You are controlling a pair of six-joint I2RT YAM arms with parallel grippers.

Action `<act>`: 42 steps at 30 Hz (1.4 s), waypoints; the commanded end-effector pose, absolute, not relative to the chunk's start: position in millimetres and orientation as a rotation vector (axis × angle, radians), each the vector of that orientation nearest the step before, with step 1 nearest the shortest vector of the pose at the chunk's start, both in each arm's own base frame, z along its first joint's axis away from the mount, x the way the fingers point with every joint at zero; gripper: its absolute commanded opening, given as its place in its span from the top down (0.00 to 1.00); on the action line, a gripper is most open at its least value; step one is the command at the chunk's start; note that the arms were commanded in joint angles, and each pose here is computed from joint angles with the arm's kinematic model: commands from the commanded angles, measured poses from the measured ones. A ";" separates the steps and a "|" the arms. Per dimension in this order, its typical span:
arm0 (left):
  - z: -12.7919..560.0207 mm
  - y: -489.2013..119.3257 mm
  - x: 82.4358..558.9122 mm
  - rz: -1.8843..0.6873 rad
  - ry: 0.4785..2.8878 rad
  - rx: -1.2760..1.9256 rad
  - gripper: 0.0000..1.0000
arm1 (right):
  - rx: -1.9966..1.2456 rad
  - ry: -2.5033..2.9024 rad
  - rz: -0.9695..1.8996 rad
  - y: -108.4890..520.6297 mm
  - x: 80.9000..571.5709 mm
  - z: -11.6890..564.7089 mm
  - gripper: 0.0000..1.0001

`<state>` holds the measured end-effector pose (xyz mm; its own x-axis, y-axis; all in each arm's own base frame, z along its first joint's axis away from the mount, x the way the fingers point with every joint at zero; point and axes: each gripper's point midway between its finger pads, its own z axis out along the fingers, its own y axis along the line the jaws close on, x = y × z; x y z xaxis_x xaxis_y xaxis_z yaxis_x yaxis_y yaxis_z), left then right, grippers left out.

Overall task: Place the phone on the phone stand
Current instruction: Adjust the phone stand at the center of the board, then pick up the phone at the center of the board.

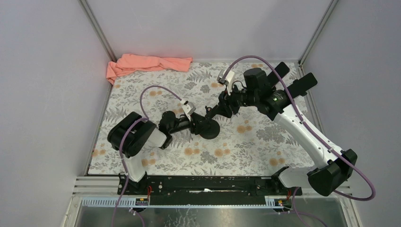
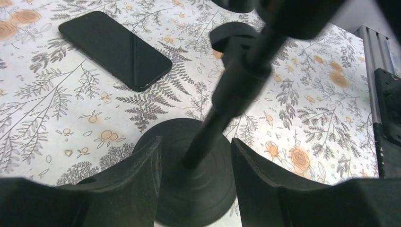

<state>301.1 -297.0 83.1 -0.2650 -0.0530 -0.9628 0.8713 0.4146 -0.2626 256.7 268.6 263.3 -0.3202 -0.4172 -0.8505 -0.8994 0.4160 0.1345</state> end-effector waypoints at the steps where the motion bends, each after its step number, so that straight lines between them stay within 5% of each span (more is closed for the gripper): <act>1: 99.5 -282.0 297.0 -0.996 1.543 0.717 0.37 | -1.186 1.779 0.917 272.2 235.1 290.0 0.41; 10: 147.5 -253.8 268.1 -0.973 1.545 0.603 0.25 | -1.077 1.713 1.001 231.0 237.0 301.8 0.25; 14: 184.9 -242.4 262.8 -0.920 1.559 0.589 0.02 | -1.002 1.716 0.965 213.3 247.2 299.1 0.19; 21: 257.0 -213.5 249.6 -0.758 1.521 0.606 0.01 | -0.900 1.801 0.857 199.4 276.1 282.7 0.00; 42: 226.9 -139.4 252.9 -0.321 1.620 0.527 0.01 | -0.465 2.320 0.411 199.8 408.0 181.7 0.00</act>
<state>245.8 -153.1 224.7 -0.0654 0.1075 -0.9921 0.5722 0.8186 0.0510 383.3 195.5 191.2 -0.6306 -0.2456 -0.7363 -0.5832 0.7759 0.2407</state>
